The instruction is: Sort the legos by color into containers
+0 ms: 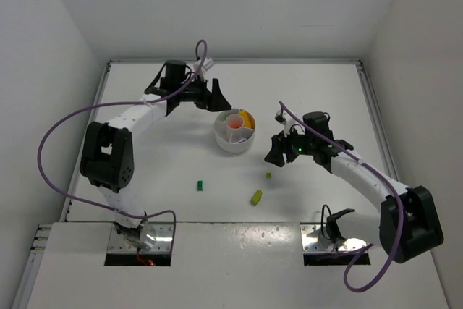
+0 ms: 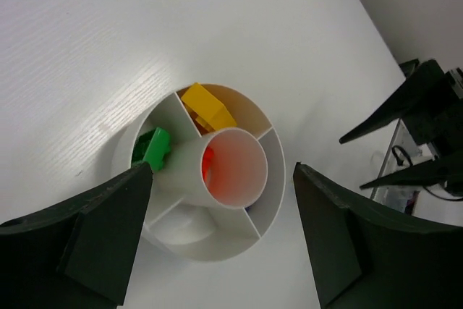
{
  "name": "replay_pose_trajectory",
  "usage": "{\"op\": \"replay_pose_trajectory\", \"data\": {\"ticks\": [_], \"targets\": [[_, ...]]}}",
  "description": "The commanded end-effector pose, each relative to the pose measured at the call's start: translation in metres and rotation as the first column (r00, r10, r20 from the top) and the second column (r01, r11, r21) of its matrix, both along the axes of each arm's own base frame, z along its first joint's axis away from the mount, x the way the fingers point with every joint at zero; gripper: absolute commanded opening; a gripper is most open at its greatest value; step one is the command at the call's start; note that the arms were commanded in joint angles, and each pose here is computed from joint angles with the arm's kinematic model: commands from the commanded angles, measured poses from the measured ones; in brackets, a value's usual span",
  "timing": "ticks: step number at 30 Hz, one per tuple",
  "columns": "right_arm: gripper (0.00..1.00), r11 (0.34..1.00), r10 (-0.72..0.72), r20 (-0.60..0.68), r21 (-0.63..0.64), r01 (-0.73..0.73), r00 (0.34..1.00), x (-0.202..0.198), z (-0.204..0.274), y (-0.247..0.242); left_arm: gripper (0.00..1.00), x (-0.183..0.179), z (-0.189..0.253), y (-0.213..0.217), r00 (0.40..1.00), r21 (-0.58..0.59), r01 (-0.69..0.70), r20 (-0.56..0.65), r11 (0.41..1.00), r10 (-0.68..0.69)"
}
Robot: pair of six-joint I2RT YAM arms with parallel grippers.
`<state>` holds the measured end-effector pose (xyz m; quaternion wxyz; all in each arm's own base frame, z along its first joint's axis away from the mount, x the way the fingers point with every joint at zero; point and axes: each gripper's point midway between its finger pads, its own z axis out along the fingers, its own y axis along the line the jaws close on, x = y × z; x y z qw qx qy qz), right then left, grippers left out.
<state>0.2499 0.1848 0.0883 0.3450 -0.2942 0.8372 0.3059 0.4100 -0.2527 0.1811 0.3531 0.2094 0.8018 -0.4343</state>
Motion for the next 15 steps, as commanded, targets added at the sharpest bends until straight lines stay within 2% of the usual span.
{"op": "replay_pose_trajectory", "data": {"ticks": [1,2,4,5,7,9,13,14,15], "targets": [[0.57,1.000,0.013,0.068,0.027,-0.014,0.998,0.005,0.015,0.002,0.83,-0.023,0.034,0.024,0.988,0.088,0.026,0.151,0.996,-0.039],[0.57,1.000,0.018,0.066,0.021,-0.019,0.998,0.004,0.013,0.001,0.80,-0.036,0.040,0.035,0.970,0.157,0.030,0.233,0.987,-0.067],[0.57,1.000,0.011,0.068,0.015,-0.012,0.998,0.005,0.013,0.000,0.74,-0.053,0.024,0.063,0.978,0.298,-0.038,0.206,0.954,-0.026],[0.57,1.000,0.011,0.068,0.015,-0.012,0.998,0.005,0.013,0.000,0.63,-0.063,0.023,0.076,0.975,0.356,-0.063,0.223,0.933,-0.020],[0.57,1.000,0.004,0.059,0.020,-0.006,0.998,0.004,0.013,0.001,0.55,-0.081,-0.001,0.105,0.988,0.480,-0.122,0.139,0.869,0.062],[0.57,1.000,0.014,0.059,0.020,-0.015,0.998,0.006,0.012,0.004,0.54,-0.114,-0.028,0.123,0.999,0.578,-0.034,0.037,0.816,0.016],[0.57,1.000,0.014,0.059,0.020,-0.015,0.998,0.010,0.015,0.005,0.54,-0.154,-0.060,0.141,0.995,0.682,0.101,-0.052,0.724,-0.090],[0.57,1.000,0.020,0.067,0.016,-0.021,0.998,0.010,0.015,0.005,0.54,-0.161,-0.058,0.141,0.991,0.691,0.123,-0.044,0.712,-0.129],[0.57,1.000,0.025,0.056,0.006,-0.025,0.998,0.009,0.011,0.004,0.54,-0.172,-0.062,0.137,0.970,0.706,0.196,-0.040,0.680,-0.238]]}}
